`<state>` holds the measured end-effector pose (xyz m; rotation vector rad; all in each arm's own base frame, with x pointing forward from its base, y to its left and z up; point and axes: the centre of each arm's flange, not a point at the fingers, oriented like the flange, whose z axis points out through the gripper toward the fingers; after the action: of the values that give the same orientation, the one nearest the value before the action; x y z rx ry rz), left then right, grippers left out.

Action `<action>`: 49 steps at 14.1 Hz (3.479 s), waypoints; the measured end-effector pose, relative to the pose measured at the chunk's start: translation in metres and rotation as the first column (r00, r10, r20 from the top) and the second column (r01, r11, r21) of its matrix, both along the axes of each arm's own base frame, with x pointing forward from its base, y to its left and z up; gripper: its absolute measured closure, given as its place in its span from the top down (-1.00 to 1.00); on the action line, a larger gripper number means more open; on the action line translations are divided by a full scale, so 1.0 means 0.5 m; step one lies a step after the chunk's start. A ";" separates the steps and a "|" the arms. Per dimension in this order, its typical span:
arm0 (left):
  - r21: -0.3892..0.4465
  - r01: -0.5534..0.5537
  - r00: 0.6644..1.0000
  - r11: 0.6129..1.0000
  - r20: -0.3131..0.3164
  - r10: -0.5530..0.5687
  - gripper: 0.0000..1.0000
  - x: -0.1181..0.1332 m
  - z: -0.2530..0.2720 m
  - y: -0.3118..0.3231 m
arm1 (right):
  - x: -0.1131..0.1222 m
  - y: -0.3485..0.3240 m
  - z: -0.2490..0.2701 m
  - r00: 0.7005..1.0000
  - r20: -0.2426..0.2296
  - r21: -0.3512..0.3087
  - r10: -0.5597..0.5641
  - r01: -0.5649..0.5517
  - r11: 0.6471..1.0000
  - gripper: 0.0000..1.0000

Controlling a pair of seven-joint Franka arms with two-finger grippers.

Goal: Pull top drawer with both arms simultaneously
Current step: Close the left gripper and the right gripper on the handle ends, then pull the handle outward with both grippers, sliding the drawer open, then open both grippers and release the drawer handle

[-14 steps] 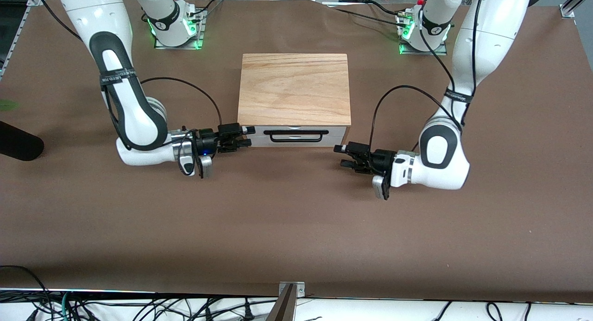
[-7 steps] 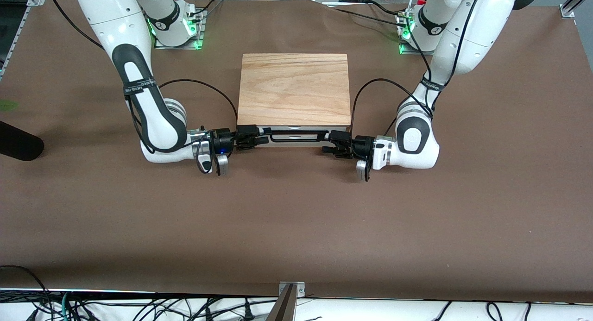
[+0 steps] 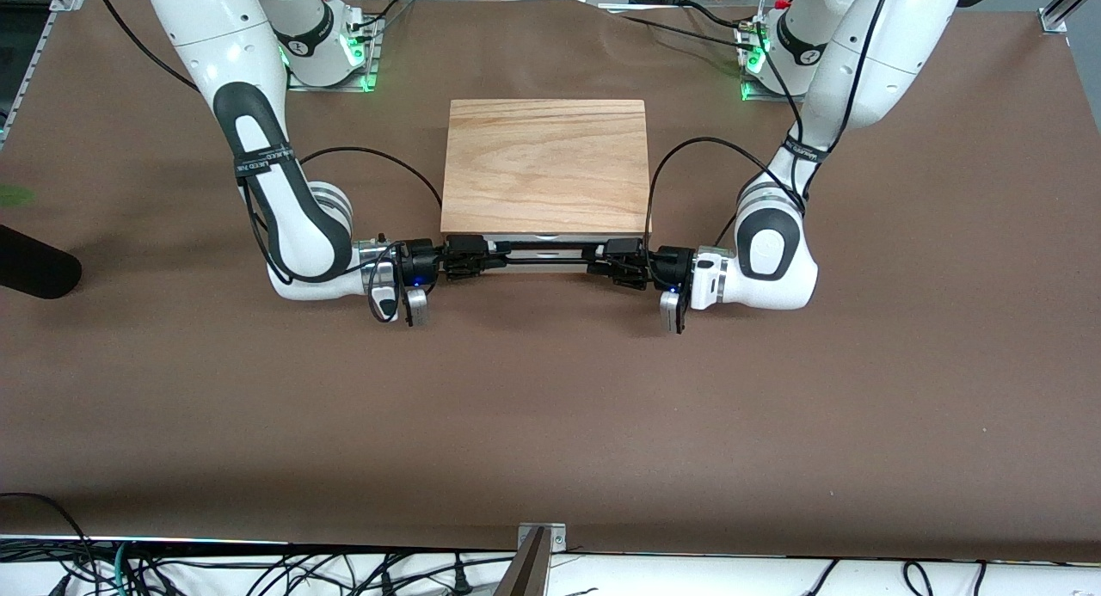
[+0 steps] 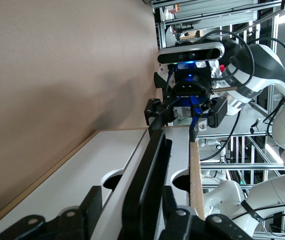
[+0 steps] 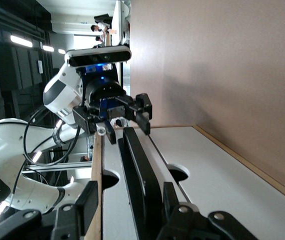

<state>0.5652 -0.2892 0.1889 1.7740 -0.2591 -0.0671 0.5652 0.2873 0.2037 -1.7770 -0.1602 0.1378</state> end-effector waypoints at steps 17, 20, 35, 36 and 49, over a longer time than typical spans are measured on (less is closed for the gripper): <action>-0.016 0.005 0.999 1.000 0.046 -0.005 -0.60 -0.004 -0.007 0.001 | -0.001 0.003 -0.035 0.998 0.059 0.019 0.002 -0.003 1.000 -0.63; -0.023 -0.005 0.998 1.000 0.068 0.007 -0.60 0.023 0.000 0.003 | 0.024 0.003 -0.025 0.997 0.083 0.017 -0.009 0.008 1.000 -0.63; -0.051 -0.070 0.994 0.996 0.078 0.074 -0.60 0.225 -0.015 0.025 | 0.216 0.015 -0.017 0.988 0.109 0.003 -0.110 0.110 0.994 -0.63; -0.052 -0.071 0.994 0.996 0.082 0.075 -0.60 0.234 -0.017 0.027 | 0.224 0.017 -0.019 0.987 0.110 0.003 -0.114 0.114 0.993 -0.63; -0.004 -0.148 0.984 0.989 0.100 0.148 -0.09 0.288 -0.040 0.075 | 0.255 0.017 -0.006 0.985 0.104 0.006 -0.137 0.137 0.990 0.33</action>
<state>0.7094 -0.2519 0.1687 1.7975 -0.1985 0.1281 0.6926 0.2957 0.2008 -1.7911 -0.1120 -0.0544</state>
